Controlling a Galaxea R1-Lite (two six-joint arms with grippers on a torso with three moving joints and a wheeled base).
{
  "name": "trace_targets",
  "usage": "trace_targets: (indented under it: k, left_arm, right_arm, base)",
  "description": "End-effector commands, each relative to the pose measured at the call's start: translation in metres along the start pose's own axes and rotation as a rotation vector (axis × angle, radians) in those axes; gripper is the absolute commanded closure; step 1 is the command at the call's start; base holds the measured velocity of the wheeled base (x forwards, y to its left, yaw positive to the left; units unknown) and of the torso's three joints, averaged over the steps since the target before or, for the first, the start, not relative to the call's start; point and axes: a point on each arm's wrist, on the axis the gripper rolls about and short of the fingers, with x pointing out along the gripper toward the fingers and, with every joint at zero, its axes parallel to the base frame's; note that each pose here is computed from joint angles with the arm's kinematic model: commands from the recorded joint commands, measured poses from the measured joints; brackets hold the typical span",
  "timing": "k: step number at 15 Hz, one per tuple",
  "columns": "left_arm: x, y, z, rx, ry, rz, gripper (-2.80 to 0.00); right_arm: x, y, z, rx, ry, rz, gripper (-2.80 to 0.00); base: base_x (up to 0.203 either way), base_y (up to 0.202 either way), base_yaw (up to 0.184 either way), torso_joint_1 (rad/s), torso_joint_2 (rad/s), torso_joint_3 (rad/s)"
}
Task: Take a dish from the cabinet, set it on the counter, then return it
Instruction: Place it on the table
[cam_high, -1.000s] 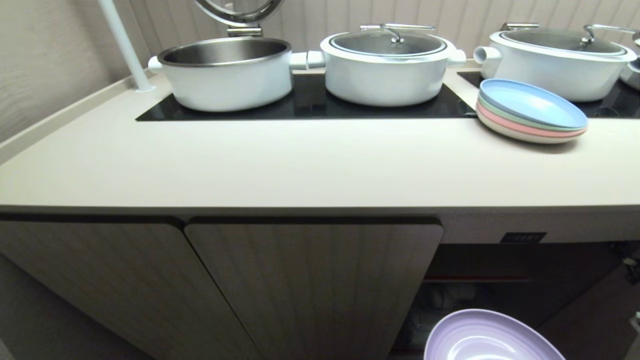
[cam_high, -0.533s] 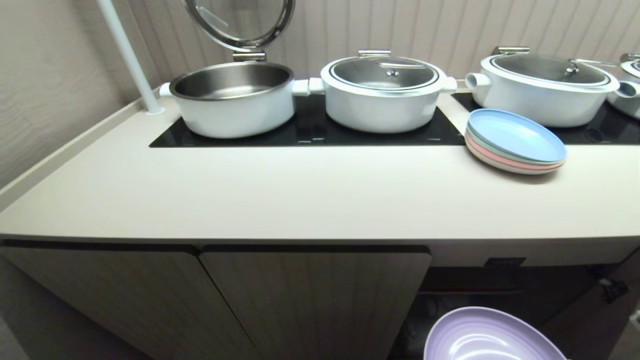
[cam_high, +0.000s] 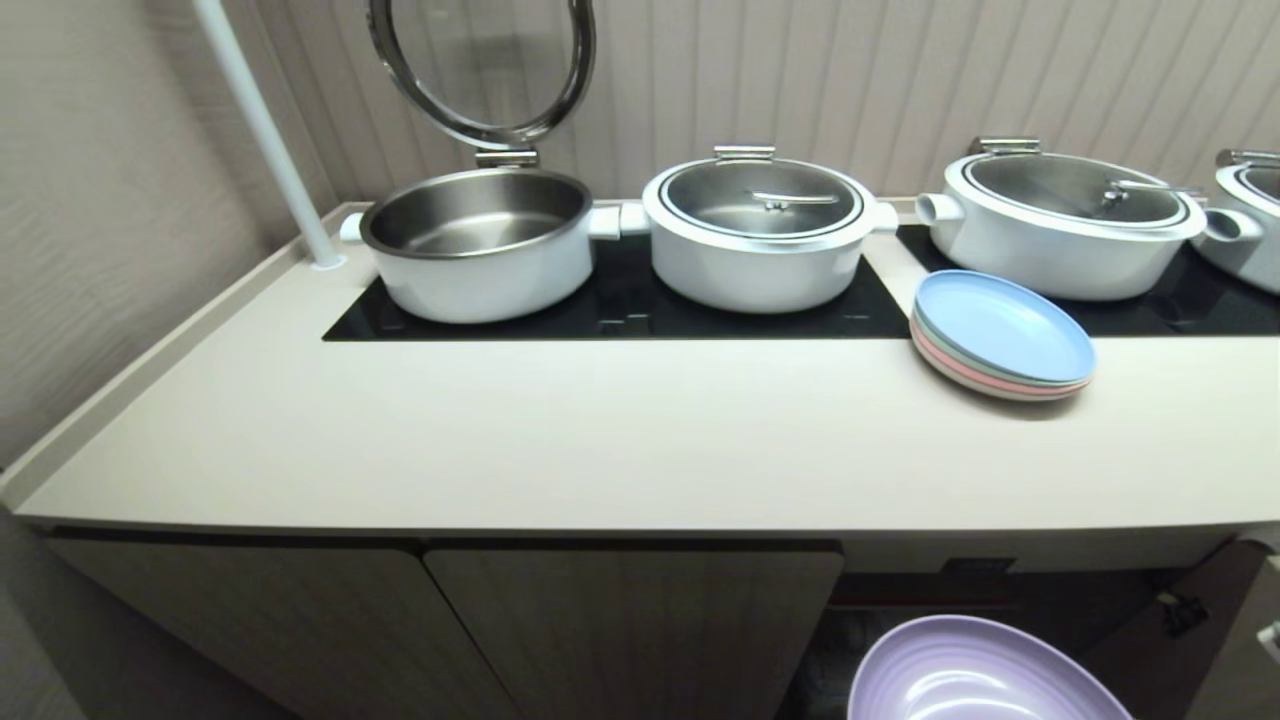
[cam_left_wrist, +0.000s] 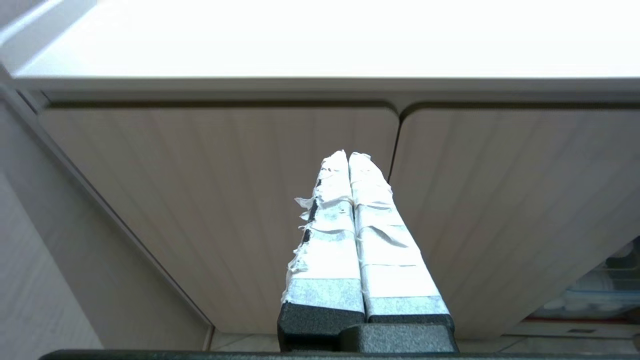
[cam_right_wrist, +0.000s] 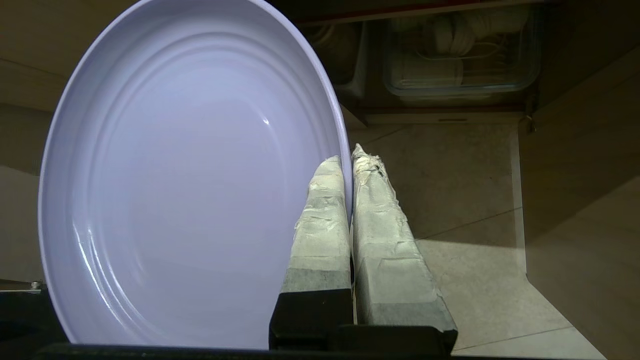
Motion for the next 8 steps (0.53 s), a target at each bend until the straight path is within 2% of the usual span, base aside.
trace_targets:
  k: [1,5,8]
  left_arm:
    - [0.0,0.0,-0.0001,-0.001,0.0,0.0,0.0]
    - [0.0,0.0,-0.0001,-0.001,0.0,0.001,0.0]
    - [0.0,0.0,-0.0001,-0.001,0.0,0.0,0.0]
  right_arm:
    - [-0.0002,0.0002,0.0002,0.0,-0.004,0.003,0.0]
    - [-0.0004,0.0002,0.0004,0.0,-0.007,0.003,0.0]
    - [-0.0006,0.0003,0.0007,-0.001,-0.011,0.003,0.0]
  base:
    - [0.0,0.0,0.0,0.173,-0.36,-0.198]
    - [0.0,0.0,0.0,0.174,-0.35,-0.178]
    - [0.0,0.0,0.0,0.017,-0.04,-0.017]
